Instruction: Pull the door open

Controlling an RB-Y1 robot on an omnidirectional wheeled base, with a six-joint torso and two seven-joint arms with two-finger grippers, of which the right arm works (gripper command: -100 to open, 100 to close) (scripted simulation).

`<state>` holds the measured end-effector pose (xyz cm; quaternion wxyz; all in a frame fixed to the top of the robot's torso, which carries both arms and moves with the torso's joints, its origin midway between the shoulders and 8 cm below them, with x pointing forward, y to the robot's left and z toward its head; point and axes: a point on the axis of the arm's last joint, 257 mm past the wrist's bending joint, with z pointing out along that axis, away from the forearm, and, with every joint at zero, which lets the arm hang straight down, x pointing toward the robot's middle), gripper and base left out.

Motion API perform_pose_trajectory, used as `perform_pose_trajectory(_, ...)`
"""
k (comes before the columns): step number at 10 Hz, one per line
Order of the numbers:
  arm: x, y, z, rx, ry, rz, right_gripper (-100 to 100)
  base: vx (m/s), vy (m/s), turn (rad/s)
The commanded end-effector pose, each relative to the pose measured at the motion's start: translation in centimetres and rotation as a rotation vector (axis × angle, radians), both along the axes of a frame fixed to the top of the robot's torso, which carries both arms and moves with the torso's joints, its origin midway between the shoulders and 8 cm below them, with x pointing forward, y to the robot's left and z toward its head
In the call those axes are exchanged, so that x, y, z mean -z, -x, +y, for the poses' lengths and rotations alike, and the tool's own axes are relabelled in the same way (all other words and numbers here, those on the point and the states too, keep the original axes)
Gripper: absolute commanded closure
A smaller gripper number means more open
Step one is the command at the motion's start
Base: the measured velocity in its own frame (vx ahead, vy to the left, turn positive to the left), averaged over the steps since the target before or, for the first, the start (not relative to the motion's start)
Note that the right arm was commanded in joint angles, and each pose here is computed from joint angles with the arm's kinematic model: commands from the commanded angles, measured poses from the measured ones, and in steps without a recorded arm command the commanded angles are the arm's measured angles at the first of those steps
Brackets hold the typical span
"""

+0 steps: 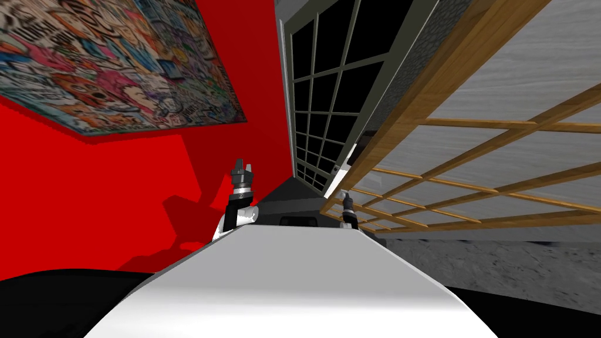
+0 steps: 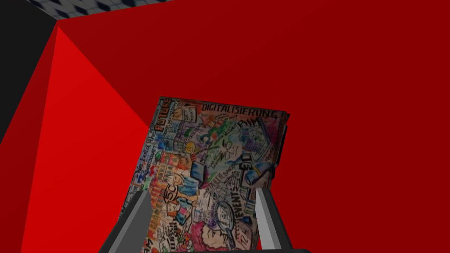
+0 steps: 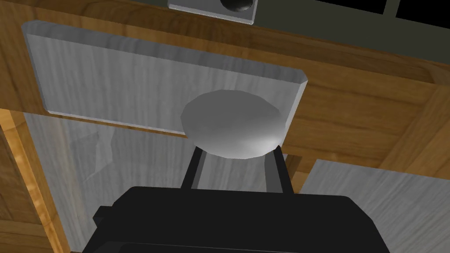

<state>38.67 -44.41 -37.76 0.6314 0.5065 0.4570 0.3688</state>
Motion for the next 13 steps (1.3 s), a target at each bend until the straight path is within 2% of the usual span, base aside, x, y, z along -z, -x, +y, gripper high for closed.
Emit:
perform_pose_trajectory(1,-0.59,-0.72,0.79,-0.012,-0.065,-0.042,100,-0.055,-0.015,0.081)
perform_pose_trajectory(4,-0.6,-0.66,0.65,-0.011,-0.132,-0.064,100,-0.028,-0.014,0.042)
perform_pose_trajectory(6,-0.61,-0.55,0.39,-0.005,-0.215,-0.092,100,-0.04,-0.014,0.069)
perform_pose_trajectory(9,-0.6,-0.49,0.26,-0.004,-0.279,-0.114,100,-0.032,-0.008,0.049)
perform_pose_trajectory(10,-0.59,-0.43,0.12,-0.002,-0.328,-0.131,100,-0.032,-0.007,0.05)
perform_pose_trajectory(11,0.04,-0.07,-0.01,0.005,-0.329,-0.115,100,-0.022,-0.009,0.042)
perform_pose_trajectory(13,-0.59,-0.43,0.12,-0.002,-0.328,-0.131,100,-0.006,-0.002,-0.005)
